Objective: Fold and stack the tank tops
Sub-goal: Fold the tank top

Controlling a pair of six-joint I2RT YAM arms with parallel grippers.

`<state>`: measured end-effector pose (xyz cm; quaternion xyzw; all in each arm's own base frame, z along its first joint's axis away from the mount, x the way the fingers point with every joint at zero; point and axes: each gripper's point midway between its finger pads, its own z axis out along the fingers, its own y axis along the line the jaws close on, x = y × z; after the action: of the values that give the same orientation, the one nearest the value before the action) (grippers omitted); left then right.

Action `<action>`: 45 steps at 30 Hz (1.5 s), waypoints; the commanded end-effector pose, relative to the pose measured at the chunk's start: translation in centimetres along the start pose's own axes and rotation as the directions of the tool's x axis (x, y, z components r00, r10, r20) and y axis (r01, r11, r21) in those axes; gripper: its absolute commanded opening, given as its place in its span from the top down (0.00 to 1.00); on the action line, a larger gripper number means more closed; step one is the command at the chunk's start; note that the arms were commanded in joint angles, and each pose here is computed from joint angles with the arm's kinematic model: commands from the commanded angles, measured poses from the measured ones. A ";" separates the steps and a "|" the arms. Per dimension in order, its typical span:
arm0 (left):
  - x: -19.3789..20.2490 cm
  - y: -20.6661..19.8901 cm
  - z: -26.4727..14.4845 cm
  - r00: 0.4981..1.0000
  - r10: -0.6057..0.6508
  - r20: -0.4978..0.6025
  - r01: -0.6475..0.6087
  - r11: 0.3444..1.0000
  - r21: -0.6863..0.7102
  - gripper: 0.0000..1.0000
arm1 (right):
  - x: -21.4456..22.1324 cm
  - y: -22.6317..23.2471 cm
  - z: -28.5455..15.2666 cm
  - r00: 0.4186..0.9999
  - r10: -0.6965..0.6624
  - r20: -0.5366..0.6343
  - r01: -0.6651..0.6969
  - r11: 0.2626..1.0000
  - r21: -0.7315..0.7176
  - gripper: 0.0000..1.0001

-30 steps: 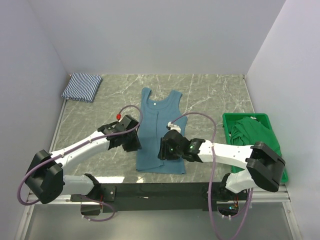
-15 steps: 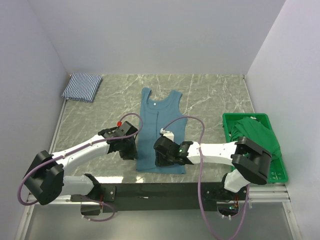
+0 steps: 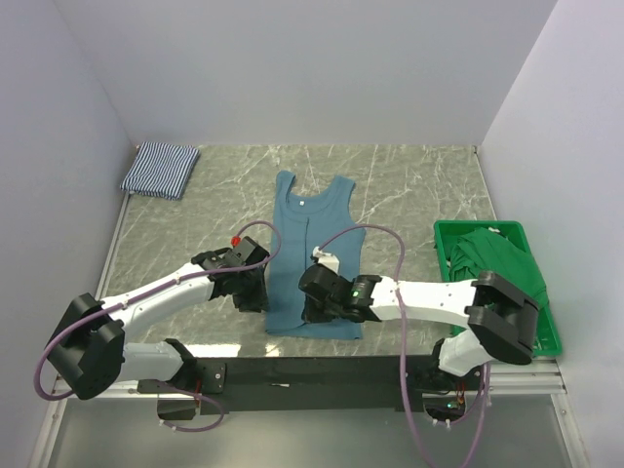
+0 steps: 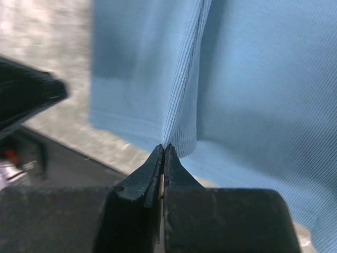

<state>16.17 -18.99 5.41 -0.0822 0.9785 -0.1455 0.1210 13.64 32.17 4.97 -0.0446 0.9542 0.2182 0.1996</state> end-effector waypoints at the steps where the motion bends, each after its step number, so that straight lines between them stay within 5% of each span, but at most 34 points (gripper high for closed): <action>1: -0.7 -1.0 -0.5 0.999 0.037 0.016 -0.037 0.999 0.027 0.68 | -1.2 2.4 -2.4 0.998 0.055 0.035 -0.051 0.994 -0.099 1.00; 17: -1.7 -2.7 -0.9 0.998 0.064 0.020 -0.065 0.996 0.068 0.68 | 2.9 -0.9 0.2 0.991 0.119 -0.067 -0.123 0.991 -0.052 1.00; 22: -1.2 -2.6 -0.2 0.998 0.071 -0.002 -0.070 0.995 0.067 0.68 | 2.5 -1.9 0.2 0.993 0.114 -0.033 -0.115 0.993 -0.006 0.73; 27: -0.4 -2.3 0.3 0.997 0.081 -0.015 -0.080 0.995 0.064 0.65 | 1.0 -1.9 -1.4 0.994 0.109 0.026 -0.109 0.994 -0.004 0.60; 31: 0.2 -1.8 0.6 0.994 0.104 -0.019 -0.103 0.994 0.025 0.59 | -1.4 -1.5 -3.1 0.990 0.094 0.103 -0.093 0.996 -0.016 0.52; 45: 2.7 -0.5 0.4 0.988 0.117 -0.101 -0.124 0.991 -0.059 0.61 | -17.5 -2.4 0.1 0.956 0.079 0.284 -0.089 0.996 0.021 0.52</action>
<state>13.80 -20.01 3.99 -0.0188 0.9904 -0.1141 0.0758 25.60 29.15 8.91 0.0463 0.9352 0.2100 0.2813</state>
